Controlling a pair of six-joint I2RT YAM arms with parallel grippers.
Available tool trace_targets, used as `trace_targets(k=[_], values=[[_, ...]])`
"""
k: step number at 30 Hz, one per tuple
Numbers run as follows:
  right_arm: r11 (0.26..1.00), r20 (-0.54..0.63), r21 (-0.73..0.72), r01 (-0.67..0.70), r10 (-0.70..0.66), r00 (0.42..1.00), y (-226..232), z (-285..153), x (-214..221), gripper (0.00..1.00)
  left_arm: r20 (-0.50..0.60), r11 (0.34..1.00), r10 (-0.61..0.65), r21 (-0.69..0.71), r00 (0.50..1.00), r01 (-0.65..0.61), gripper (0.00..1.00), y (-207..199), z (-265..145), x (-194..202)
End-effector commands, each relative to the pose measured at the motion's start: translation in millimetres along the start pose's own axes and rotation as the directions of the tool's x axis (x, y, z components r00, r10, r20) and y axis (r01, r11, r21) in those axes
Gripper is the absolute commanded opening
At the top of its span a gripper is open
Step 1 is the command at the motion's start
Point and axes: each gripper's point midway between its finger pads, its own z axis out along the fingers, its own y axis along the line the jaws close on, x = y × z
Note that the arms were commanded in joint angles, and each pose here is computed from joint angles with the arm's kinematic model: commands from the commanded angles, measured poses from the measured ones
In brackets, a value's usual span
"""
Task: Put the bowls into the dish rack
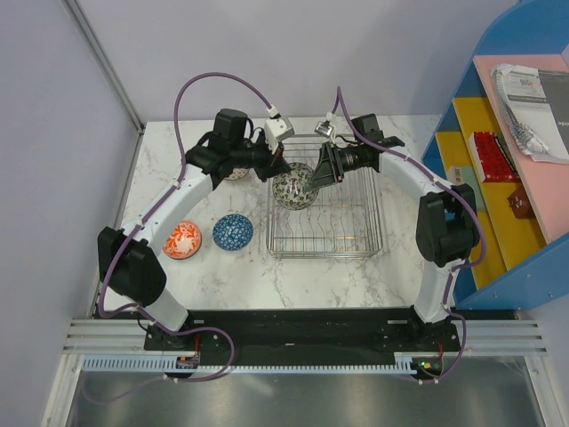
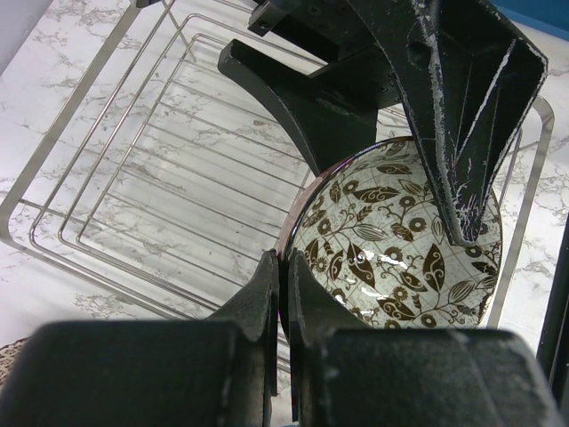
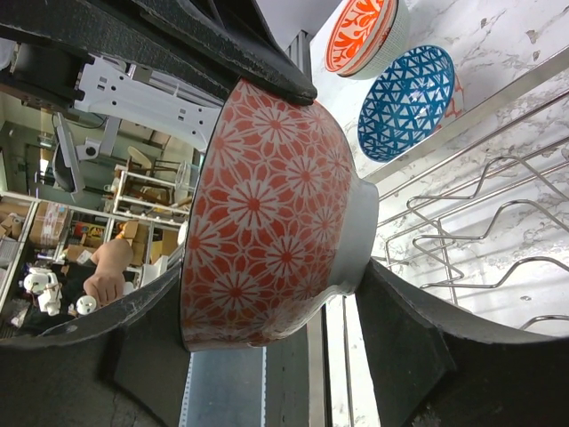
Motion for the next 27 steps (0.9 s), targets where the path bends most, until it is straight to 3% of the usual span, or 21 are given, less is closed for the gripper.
trace_targets(k=[1, 3, 6, 9, 10, 15, 18, 25, 27], values=[[0.993, -0.002, -0.090, 0.082, -0.082, 0.997, 16, 1, -5, 0.54, 0.081, 0.999, 0.048, 0.007, 0.996, -0.048, 0.02, -4, -4, -26], [0.992, -0.005, -0.100, 0.079, -0.080, 0.997, 15, 2, -4, 0.47, 0.077, 0.999, 0.042, 0.009, 0.996, -0.043, 0.02, -4, -2, -25], [0.991, -0.007, -0.104, 0.079, -0.080, 0.997, 14, 3, -3, 0.22, 0.070, 0.999, 0.032, 0.012, 0.997, -0.033, 0.02, -3, 0, -21], [0.992, -0.007, -0.097, 0.076, -0.077, 0.997, 13, 2, -4, 0.02, 0.056, 1.000, 0.028, 0.013, 0.998, -0.028, 0.02, -3, 3, -14], [0.993, -0.006, -0.092, 0.077, -0.078, 0.997, 13, 2, -5, 0.00, 0.055, 1.000, 0.028, 0.010, 0.998, -0.028, 0.02, -2, 3, -14], [0.995, -0.006, -0.068, 0.075, -0.075, 0.997, 7, 3, -4, 0.00, 0.044, 1.000, 0.028, 0.009, 0.999, -0.029, 0.03, -2, 4, -9], [0.996, -0.005, -0.052, 0.076, -0.077, 0.997, 5, 3, -4, 0.00, 0.039, 0.999, 0.031, 0.009, 0.999, -0.031, 0.14, -2, 4, -6], [0.997, -0.003, -0.006, 0.074, -0.074, 0.997, -3, 3, -3, 0.00, 0.024, 1.000, 0.028, 0.010, 0.999, -0.029, 0.53, -2, 5, 1], [0.998, -0.002, 0.023, 0.066, -0.066, 0.998, -9, 3, -3, 0.00, 0.020, 0.999, 0.030, 0.010, 0.999, -0.030, 0.55, -2, 6, 3]])
